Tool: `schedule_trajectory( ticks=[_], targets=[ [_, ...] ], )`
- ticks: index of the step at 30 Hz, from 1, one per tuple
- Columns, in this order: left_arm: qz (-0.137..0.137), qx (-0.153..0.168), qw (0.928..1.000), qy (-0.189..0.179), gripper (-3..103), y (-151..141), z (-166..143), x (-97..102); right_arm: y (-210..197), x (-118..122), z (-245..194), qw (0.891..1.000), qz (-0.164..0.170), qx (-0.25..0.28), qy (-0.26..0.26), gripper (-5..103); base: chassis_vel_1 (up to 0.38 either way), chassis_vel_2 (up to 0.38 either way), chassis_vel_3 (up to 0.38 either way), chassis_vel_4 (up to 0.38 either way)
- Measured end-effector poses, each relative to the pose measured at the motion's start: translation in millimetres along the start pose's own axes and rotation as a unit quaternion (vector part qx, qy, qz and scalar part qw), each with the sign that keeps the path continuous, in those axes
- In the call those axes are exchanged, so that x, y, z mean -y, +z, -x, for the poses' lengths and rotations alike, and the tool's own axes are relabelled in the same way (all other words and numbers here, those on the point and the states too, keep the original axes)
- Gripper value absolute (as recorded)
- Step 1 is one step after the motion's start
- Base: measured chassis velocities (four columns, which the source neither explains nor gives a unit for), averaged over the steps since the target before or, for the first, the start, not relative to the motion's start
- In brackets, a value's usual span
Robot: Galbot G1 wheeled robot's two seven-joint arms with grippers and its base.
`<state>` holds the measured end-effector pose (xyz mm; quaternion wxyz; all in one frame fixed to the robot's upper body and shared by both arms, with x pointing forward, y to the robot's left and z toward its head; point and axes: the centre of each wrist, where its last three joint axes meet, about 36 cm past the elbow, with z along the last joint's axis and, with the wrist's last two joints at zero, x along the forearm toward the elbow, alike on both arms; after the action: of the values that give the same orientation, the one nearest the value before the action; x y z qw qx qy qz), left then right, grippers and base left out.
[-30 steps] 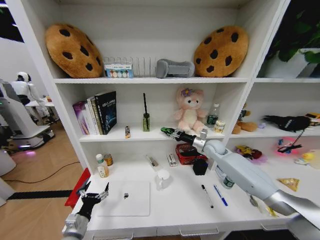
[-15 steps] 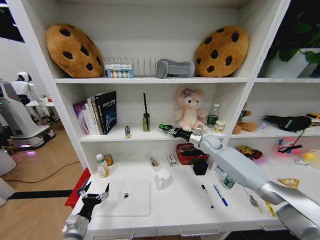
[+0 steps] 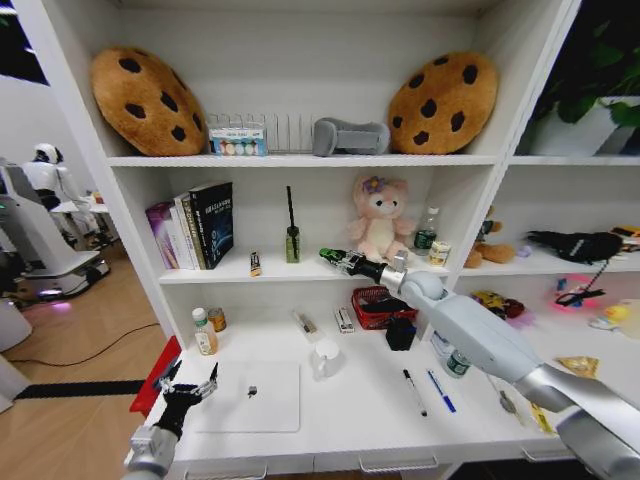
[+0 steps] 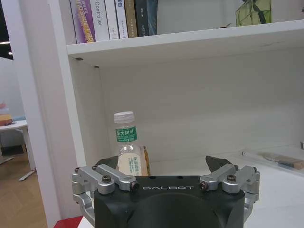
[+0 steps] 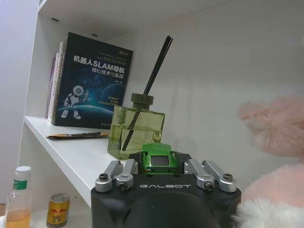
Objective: Organize the objects on the table.
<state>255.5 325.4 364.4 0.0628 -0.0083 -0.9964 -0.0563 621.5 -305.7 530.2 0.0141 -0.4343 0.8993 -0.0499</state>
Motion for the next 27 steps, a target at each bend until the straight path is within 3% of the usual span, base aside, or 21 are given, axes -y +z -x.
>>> schedule_trajectory(
  ticks=[16, 18, 21, 25, 26, 27],
  targets=[
    [-0.001, 0.002, 1.0, -0.003, 100, -0.9, 0.7, -1.8, 2.3, -1.6, 8.6, 1.0, 0.006, -0.004, -0.006, 35, 0.0, 0.0, 0.0, 0.0],
    [-0.001, 0.002, 1.0, -0.003, 100, -1.1, 1.2, -2.1, 1.6, -1.4, 9.0, 1.0, 0.008, -0.005, -0.006, 40, 0.0, 0.0, 0.0, 0.0],
    [-0.002, 0.004, 1.0, -0.005, 100, -2.4, 1.9, -3.0, 0.6, 0.0, 8.7, 1.0, 0.01, -0.007, -0.004, 57, 0.0, 0.0, 0.0, 0.0],
    [-0.003, 0.006, 1.0, -0.005, 100, -3.9, 1.9, -3.3, 1.0, 0.7, 8.3, 1.0, 0.01, -0.008, -0.004, 62, 0.0, 0.0, 0.0, 0.0],
    [-0.003, 0.006, 1.0, -0.006, 100, -4.4, 1.9, -3.7, 0.5, 1.0, 8.1, 1.0, 0.01, -0.007, -0.003, 73, 0.0, 0.0, 0.0, 0.0],
    [-0.003, 0.006, 1.0, -0.006, 100, -4.4, 1.8, -3.9, -0.1, 1.1, 7.9, 1.0, 0.01, -0.005, -0.003, 73, 0.0, 0.0, 0.0, 0.0]
  ],
)
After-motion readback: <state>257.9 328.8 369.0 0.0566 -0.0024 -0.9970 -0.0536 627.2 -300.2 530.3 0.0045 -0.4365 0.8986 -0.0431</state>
